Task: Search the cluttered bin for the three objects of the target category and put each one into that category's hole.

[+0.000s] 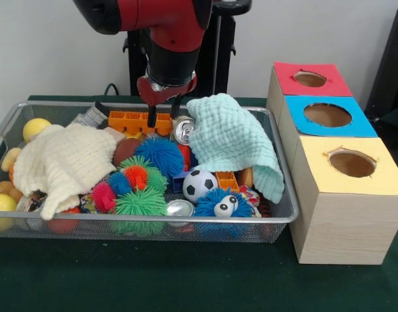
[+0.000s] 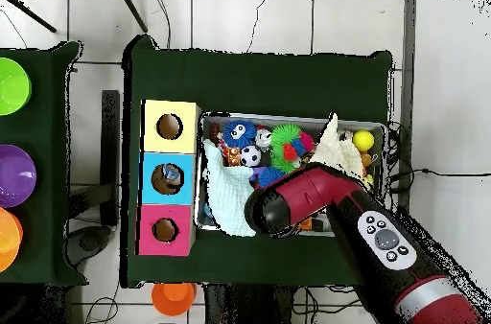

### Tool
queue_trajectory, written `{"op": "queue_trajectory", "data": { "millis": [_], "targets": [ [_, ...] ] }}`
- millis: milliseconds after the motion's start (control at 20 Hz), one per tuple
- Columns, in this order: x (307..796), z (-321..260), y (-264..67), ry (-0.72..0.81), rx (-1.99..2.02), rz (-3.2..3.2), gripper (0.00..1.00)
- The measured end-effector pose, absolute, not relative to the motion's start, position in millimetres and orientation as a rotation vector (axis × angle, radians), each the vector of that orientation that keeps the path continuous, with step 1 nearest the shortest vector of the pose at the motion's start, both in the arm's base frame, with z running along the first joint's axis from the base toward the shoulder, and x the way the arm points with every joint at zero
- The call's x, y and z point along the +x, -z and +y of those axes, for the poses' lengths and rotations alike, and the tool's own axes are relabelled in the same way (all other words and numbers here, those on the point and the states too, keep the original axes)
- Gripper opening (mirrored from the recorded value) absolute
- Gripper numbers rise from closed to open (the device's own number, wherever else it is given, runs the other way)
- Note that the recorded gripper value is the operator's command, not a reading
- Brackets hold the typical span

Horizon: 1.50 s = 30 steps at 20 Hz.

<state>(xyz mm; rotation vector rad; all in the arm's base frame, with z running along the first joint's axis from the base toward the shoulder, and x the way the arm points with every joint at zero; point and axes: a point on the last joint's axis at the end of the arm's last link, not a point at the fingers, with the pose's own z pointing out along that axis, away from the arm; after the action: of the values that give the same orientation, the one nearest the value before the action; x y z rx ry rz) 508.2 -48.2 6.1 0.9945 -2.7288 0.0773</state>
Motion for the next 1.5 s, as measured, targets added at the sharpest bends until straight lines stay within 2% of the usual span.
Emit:
{"op": "queue_trajectory", "data": {
  "millis": [300,750,1500],
  "targets": [
    [510.1,-48.6,-4.6,-0.102,0.998,-2.722,1.00],
    [504.7,-50.2,0.4,-0.229,1.094,-2.656,1.00],
    [494.0,-76.9,30.1,-0.134,0.959,-2.677,1.00]
  ]
}}
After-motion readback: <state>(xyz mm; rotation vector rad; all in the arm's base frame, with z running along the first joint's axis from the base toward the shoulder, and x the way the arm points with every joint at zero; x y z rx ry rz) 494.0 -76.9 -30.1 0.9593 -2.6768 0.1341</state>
